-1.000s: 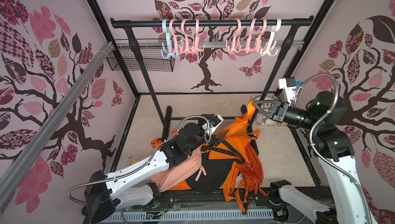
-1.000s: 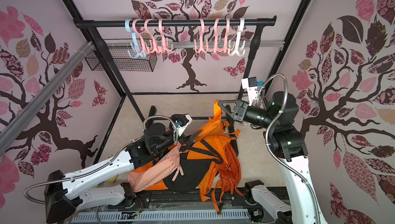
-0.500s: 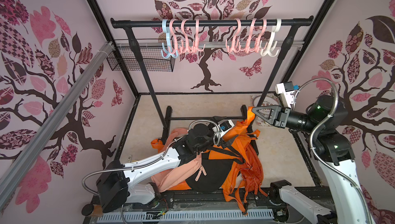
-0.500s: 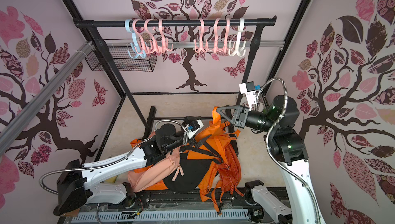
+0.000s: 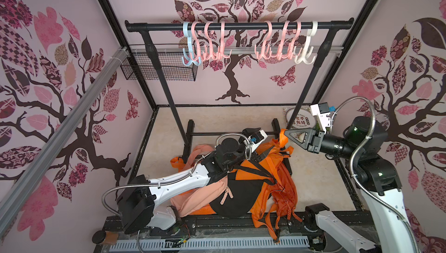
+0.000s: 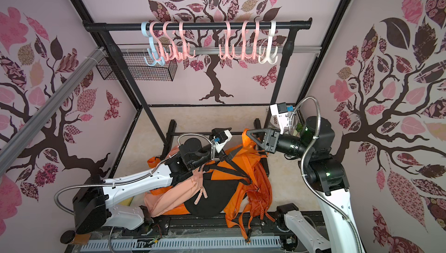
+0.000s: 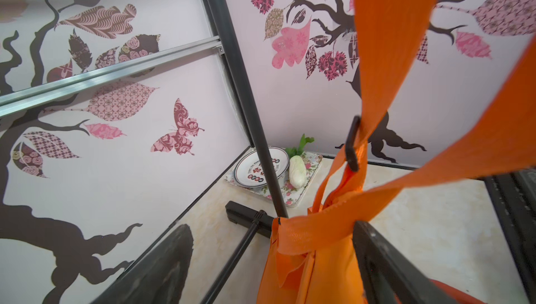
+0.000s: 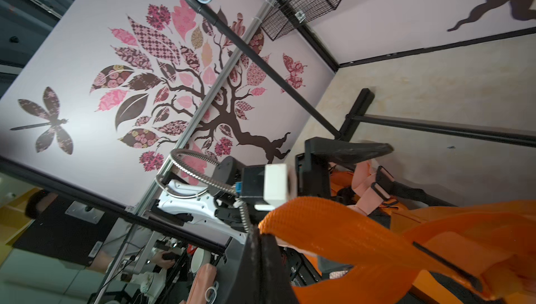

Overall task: Hang the bag on a hook
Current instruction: Pick up the bag from the center of the board.

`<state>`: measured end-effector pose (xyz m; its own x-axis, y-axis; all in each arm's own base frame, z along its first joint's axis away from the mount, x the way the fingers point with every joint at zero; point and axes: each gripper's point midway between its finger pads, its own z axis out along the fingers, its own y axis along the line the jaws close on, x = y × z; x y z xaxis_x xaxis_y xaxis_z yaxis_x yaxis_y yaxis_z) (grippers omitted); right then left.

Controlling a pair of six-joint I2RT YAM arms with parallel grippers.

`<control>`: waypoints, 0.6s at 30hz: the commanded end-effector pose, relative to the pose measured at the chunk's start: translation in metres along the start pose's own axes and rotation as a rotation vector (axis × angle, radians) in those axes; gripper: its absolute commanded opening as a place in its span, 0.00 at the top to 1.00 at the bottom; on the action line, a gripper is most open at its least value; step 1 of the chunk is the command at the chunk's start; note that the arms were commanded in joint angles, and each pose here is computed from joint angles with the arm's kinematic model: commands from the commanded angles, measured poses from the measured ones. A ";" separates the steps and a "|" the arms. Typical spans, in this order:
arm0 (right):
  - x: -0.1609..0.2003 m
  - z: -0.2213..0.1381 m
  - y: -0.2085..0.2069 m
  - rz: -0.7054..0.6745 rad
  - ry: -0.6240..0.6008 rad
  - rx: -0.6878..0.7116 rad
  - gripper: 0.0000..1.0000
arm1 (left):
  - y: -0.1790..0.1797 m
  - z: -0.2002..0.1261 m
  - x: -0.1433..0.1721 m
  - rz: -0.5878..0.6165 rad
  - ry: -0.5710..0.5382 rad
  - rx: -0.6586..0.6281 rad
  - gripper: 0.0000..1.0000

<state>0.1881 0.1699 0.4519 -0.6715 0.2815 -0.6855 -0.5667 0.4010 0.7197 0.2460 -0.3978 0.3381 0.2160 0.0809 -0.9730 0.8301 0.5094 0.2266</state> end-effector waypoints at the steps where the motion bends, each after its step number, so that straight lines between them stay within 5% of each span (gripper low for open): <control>1: -0.008 -0.007 -0.005 -0.055 -0.046 0.088 1.00 | -0.020 -0.009 -0.045 -0.071 -0.108 0.106 0.11; 9: -0.002 -0.007 -0.007 -0.031 -0.040 0.074 1.00 | -0.055 0.000 -0.014 -0.084 -0.013 0.274 0.11; 18: 0.006 -0.008 -0.001 -0.022 -0.021 0.038 1.00 | -0.023 0.034 -0.003 0.015 0.008 0.130 0.43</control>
<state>0.1888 0.1612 0.4423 -0.6636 0.3058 -0.6828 -0.5223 0.4641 0.7154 0.2306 -0.4340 0.3018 0.1684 0.1513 -0.9740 0.9120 0.3511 0.2122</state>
